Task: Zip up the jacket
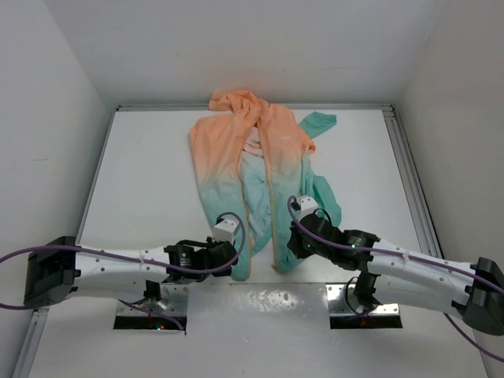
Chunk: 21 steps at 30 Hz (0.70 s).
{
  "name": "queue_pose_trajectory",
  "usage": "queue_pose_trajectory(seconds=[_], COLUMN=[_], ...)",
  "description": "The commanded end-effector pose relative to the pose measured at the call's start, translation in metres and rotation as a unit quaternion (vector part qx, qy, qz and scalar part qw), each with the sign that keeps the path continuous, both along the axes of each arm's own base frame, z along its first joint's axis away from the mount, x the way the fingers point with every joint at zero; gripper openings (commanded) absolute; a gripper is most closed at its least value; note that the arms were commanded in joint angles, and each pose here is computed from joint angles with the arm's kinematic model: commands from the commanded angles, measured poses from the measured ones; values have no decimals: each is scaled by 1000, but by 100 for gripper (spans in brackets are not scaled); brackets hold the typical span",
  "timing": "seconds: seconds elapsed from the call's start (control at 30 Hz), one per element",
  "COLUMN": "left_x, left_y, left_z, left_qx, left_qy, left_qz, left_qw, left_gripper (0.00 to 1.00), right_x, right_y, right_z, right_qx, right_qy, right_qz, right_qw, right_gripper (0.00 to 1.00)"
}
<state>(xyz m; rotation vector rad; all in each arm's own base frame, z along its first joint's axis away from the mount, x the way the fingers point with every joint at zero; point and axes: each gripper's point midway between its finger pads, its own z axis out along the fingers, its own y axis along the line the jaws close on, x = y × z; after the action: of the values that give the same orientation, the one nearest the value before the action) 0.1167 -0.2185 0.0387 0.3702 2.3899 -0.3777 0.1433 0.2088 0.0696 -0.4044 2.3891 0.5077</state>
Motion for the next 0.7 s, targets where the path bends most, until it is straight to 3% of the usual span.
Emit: queue_pose_trajectory(seconds=[0.0,0.2,0.4,0.67], left_x=[-5,-5,-14,-18], left_y=[-5,-22,-50,-45], left_z=[-3,5,24,-4], left_qx=[9,-8,-50,-13], left_qy=[18,23,38,62], left_qz=[-2,-17,-48,-27], left_qw=[1000,1000,997,998], left_gripper=[13,15,28,29], right_x=[4,0,-2,-5], right_y=[4,5,0,-6], right_z=[3,-5,-9,-8], right_qx=[30,30,31,35], right_qy=[-15,0,0,-2], right_qz=[-17,-15,-22,-24], right_qw=[999,999,999,999], right_gripper=[0,0,0,6])
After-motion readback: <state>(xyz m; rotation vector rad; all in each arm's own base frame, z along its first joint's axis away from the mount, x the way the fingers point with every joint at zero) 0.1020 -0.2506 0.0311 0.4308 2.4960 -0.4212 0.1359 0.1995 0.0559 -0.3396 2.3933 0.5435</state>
